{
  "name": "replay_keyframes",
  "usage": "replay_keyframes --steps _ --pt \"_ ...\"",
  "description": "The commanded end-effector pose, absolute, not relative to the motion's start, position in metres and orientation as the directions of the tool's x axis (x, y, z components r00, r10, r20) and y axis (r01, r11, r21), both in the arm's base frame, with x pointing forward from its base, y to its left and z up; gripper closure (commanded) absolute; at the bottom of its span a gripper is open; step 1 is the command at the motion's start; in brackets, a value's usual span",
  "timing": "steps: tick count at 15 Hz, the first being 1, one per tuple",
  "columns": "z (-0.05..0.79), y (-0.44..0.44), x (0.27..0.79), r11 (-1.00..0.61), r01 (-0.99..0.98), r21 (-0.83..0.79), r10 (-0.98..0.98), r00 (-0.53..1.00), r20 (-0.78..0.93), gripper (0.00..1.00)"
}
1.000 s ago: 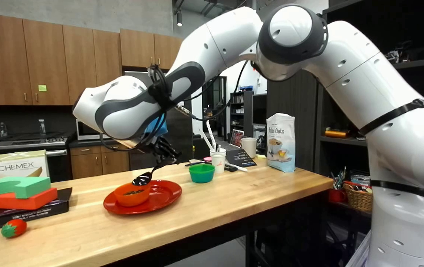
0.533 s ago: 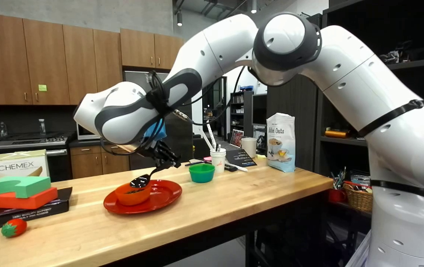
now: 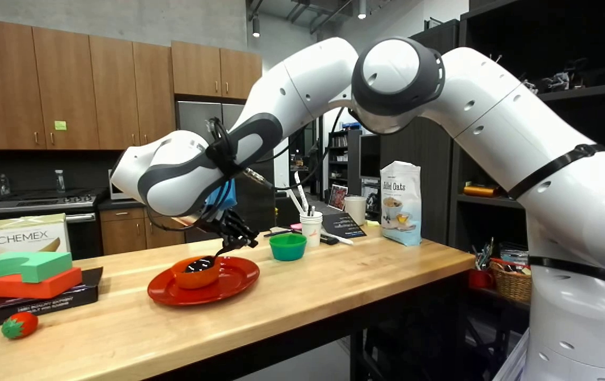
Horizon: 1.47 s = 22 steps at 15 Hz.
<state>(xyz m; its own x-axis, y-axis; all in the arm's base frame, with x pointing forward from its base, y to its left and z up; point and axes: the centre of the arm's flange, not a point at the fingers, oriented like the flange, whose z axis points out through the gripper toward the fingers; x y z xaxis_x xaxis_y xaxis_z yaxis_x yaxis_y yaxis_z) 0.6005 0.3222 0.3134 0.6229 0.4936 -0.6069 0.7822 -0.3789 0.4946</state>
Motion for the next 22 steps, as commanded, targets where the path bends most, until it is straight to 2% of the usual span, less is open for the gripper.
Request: replay_keyframes --steps 1,4,13,22 --pt "0.316 0.319 0.612 -0.393 0.796 0.461 0.515 0.605 -0.607 0.94" --pt "0.317 0.321 0.614 -0.400 0.817 0.416 0.547 0.577 -0.606 0.94" --pt "0.322 0.323 0.612 -0.481 0.867 0.125 0.644 0.447 -0.620 0.94" --pt "0.313 0.301 0.619 -0.633 0.774 -0.028 0.633 0.496 -0.595 0.94"
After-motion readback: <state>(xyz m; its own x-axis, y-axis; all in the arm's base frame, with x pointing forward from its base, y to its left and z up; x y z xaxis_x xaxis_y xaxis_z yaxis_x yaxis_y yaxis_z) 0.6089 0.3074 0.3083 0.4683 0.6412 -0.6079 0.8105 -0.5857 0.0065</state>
